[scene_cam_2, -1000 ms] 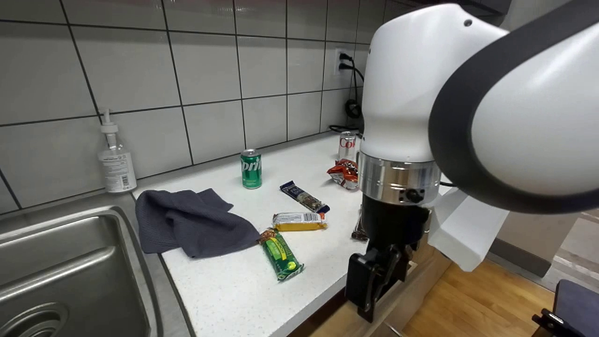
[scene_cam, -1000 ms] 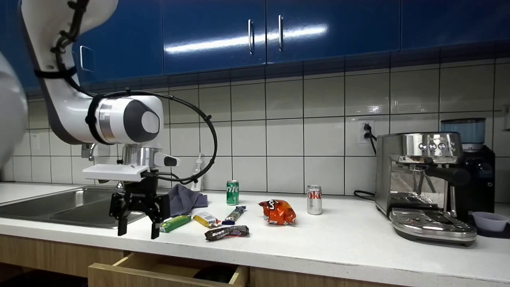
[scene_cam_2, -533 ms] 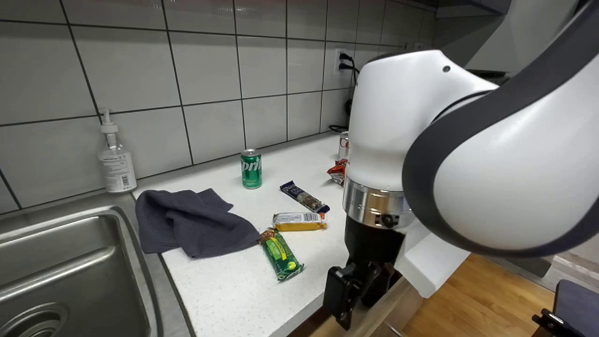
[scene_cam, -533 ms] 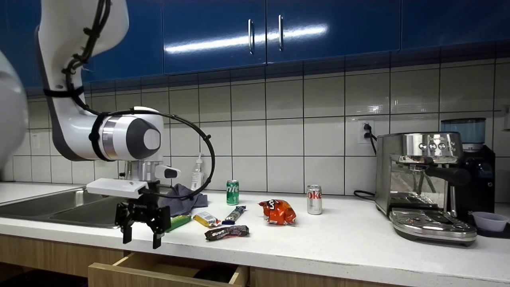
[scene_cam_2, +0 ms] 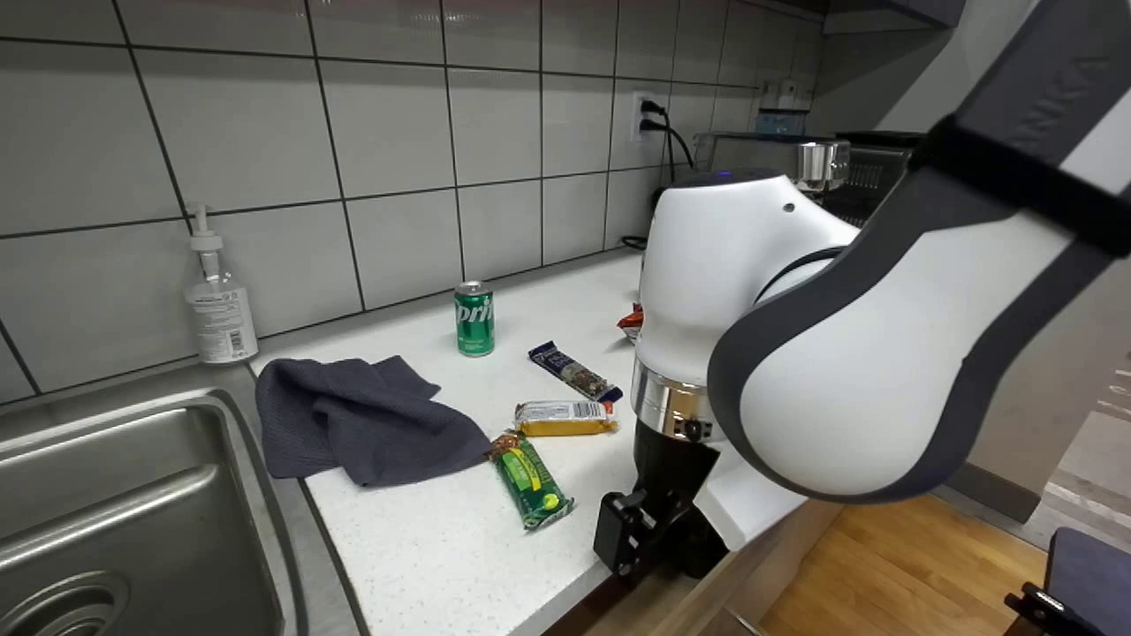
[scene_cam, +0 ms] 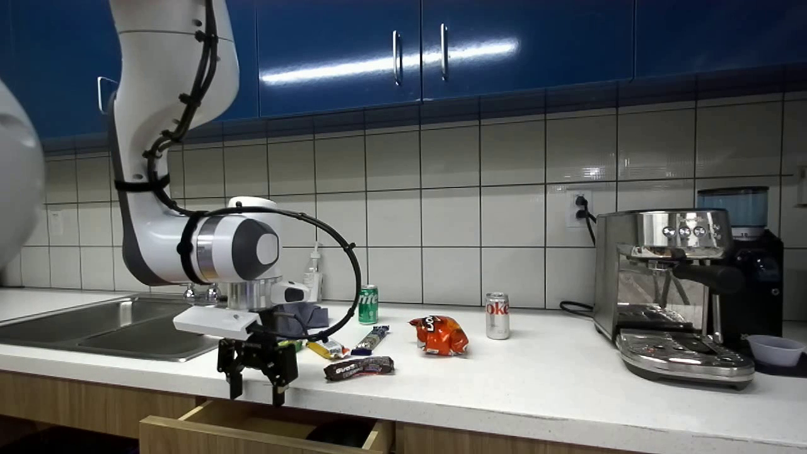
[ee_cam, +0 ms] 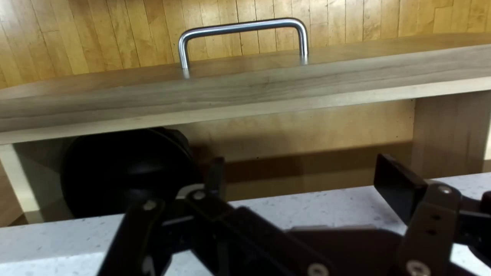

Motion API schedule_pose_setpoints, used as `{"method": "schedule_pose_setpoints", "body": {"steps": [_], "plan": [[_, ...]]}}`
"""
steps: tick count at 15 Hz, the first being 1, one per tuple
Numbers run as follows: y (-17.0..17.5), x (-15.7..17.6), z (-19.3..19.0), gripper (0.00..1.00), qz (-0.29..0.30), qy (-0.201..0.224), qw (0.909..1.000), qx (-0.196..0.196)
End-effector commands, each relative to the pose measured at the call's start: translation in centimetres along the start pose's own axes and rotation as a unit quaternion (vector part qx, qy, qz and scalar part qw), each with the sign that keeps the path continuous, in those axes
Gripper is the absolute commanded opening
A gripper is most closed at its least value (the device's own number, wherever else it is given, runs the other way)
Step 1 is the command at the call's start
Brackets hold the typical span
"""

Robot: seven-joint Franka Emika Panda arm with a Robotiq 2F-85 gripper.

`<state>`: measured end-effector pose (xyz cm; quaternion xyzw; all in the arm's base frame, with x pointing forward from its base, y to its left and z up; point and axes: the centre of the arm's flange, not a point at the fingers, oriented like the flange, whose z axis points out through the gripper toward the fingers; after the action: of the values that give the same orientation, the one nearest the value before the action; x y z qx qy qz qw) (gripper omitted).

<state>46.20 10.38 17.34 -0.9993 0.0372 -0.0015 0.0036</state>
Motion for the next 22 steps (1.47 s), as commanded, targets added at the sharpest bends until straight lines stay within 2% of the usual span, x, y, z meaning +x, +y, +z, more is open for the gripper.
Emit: {"method": "schedule_pose_setpoints", "body": {"steps": [1,5,15,22], "plan": [[-0.2,1.2,1.7,1.00,0.014,0.012,0.9998,-0.006],[0.2,1.1,2.8,1.00,0.014,0.011,0.9998,-0.007],[0.9,-3.4,3.5,1.00,0.007,-0.012,0.9999,-0.007],[1.5,-5.3,3.3,1.00,0.010,-0.017,0.9998,-0.008]]}}
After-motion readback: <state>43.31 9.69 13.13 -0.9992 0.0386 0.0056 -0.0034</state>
